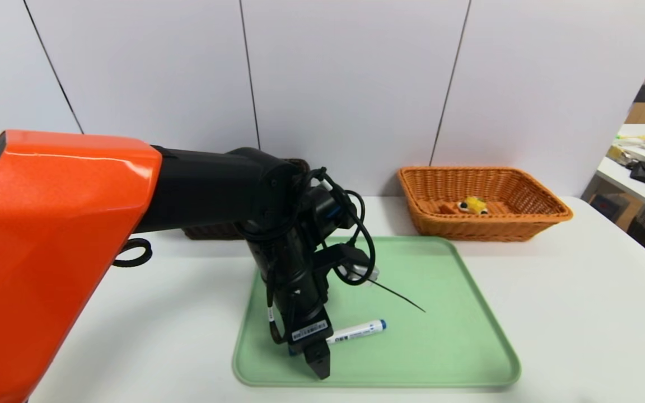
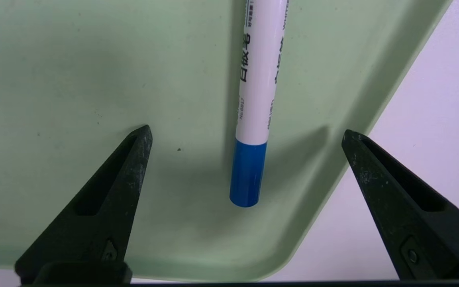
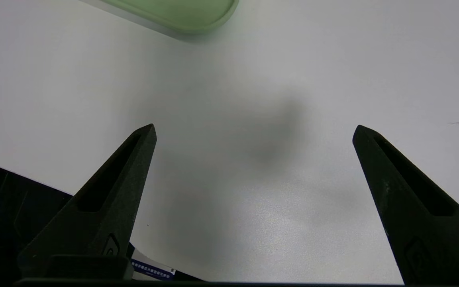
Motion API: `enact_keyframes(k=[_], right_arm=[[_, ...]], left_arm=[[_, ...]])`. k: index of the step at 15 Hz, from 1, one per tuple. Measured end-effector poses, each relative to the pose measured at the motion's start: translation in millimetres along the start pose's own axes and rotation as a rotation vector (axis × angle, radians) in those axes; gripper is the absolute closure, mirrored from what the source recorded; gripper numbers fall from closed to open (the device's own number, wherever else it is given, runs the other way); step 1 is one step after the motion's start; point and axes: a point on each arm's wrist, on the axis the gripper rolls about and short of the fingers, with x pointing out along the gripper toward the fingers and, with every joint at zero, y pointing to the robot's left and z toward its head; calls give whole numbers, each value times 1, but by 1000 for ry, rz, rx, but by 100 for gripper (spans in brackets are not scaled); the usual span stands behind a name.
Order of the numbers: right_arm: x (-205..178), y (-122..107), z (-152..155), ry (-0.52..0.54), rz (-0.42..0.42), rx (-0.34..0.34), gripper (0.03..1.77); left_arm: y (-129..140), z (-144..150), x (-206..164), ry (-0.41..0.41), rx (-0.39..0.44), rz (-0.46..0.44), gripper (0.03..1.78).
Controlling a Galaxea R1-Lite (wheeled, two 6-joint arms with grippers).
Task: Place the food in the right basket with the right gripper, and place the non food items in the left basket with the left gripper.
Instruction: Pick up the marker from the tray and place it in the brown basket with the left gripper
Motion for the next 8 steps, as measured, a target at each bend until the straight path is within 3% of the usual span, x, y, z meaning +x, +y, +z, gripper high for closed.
enact_keyframes(k=[8], right_arm=[[0,0,0,-1,5,-1,10]], left_arm=[[0,1,4,8,-7,1,12]])
